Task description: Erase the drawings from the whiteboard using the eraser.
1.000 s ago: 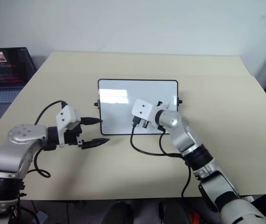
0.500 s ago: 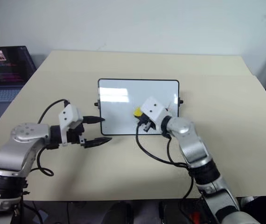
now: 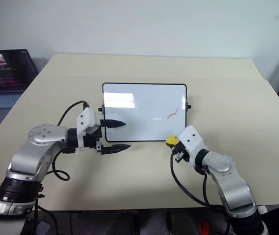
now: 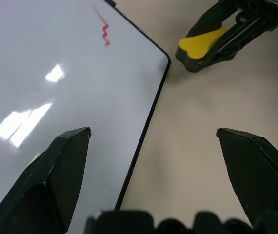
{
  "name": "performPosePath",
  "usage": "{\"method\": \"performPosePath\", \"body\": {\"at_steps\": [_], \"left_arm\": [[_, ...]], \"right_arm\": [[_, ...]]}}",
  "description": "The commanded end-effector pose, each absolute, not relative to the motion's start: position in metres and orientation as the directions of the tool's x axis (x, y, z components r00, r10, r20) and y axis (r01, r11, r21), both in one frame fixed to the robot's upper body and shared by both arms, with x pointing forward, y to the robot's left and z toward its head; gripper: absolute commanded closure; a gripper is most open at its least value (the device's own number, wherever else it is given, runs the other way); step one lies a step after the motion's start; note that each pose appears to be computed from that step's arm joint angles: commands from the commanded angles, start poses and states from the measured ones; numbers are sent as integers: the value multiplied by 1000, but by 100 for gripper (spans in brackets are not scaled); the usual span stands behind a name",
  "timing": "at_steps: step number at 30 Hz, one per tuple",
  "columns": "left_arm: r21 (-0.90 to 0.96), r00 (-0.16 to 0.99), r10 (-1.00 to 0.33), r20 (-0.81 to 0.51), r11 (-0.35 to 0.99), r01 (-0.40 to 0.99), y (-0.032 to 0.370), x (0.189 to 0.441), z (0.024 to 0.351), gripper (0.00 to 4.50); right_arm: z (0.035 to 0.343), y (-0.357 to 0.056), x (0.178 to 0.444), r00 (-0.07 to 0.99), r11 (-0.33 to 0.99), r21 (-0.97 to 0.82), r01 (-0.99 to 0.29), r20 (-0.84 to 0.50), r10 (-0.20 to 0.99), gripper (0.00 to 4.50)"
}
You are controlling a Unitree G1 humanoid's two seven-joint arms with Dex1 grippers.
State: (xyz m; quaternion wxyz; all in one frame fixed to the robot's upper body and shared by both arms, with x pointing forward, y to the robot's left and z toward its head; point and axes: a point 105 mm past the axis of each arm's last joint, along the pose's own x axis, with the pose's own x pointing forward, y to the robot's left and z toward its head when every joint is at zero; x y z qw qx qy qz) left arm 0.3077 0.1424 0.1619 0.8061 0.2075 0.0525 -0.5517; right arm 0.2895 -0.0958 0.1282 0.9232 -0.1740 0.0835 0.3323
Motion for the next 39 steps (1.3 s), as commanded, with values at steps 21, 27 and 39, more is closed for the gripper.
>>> {"method": "performPosePath", "body": {"at_steps": [21, 27, 39], "left_arm": [[320, 383, -889, -253, 296, 900, 127, 304, 173, 0], [320, 388, -887, -249, 303, 898, 128, 304, 174, 0], [309, 378, -889, -256, 296, 904, 127, 303, 171, 0]], "right_arm": [[155, -112, 383, 922, 801, -464, -379, -120, 367, 339], [130, -90, 361, 841, 734, -411, -540, -240, 485, 339], [164, -108, 384, 934, 768, -548, -331, -71, 351, 339]]}}
